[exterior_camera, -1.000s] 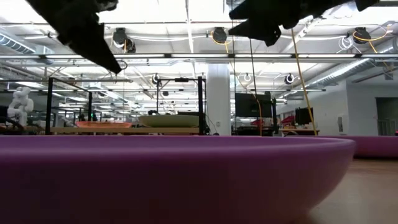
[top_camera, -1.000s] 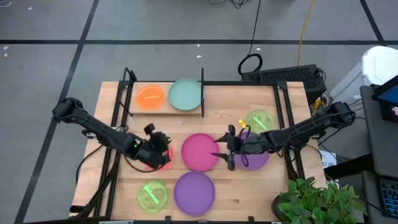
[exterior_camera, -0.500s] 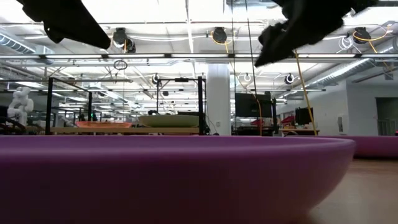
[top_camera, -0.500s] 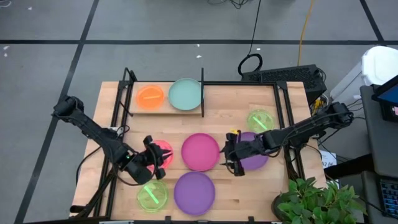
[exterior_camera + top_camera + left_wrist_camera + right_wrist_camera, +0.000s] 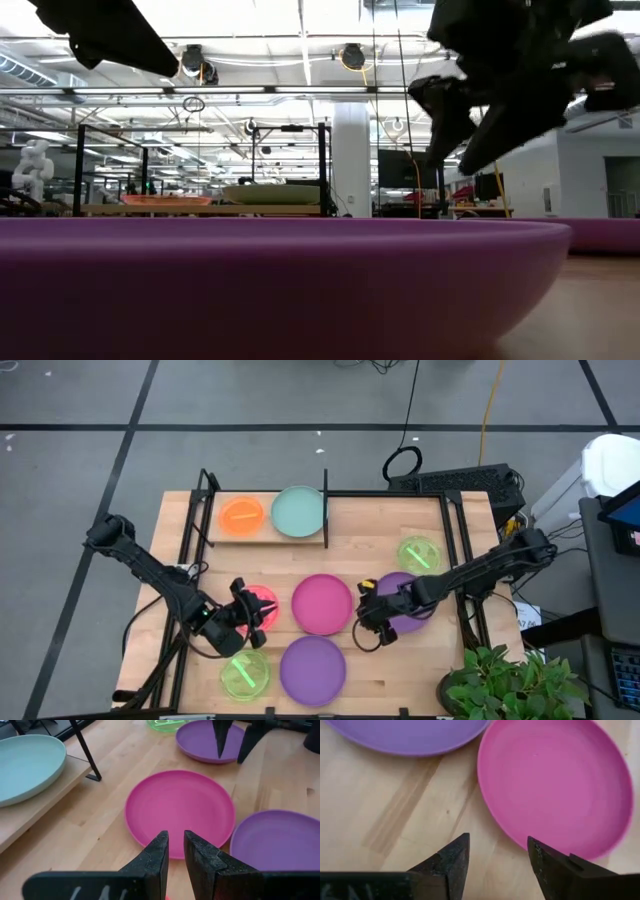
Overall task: Place and stack plates onto a shelf
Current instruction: Stack the pink plate on the blue plate on the shelf
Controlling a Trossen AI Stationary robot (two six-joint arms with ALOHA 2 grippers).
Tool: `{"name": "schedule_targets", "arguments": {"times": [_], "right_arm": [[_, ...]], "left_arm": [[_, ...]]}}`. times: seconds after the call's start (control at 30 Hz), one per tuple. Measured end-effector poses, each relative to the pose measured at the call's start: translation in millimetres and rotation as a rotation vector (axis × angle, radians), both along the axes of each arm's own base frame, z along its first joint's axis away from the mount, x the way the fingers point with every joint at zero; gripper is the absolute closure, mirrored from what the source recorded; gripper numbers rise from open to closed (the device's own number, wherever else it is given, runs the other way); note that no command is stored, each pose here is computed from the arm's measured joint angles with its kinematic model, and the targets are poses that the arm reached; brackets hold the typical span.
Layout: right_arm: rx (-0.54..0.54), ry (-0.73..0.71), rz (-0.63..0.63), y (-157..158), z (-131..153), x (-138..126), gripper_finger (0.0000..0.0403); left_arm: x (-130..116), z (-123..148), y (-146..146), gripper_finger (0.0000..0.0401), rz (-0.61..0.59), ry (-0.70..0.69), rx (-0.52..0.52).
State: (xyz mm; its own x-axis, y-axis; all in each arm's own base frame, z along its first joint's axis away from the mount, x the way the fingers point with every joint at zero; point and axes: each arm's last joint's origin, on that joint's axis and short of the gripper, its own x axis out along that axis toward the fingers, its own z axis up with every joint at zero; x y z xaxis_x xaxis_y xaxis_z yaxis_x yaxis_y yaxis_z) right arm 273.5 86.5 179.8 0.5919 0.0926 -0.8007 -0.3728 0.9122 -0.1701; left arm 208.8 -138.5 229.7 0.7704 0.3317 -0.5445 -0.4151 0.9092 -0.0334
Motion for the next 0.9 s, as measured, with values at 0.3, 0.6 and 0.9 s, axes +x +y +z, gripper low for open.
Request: {"name": "schedule_targets", "arguments": {"times": [0.3, 0.6, 0.9], "right_arm": [[-0.089, -0.036, 0.119, 6, -25, 18, 0.0238], [-0.189, -0.003, 0.18, -3, -48, 28, 0.0288], [-0.268, 0.007, 0.24, -11, -54, 30, 0.0378]], "left_arm": [[0, 0, 0, 0.0334, 0.032, -0.017, -0.043], [0, 0, 0, 0.0334, 0.035, -0.019, -0.048], [0, 0, 0, 0.0334, 0.026, -0.014, -0.036]]}}
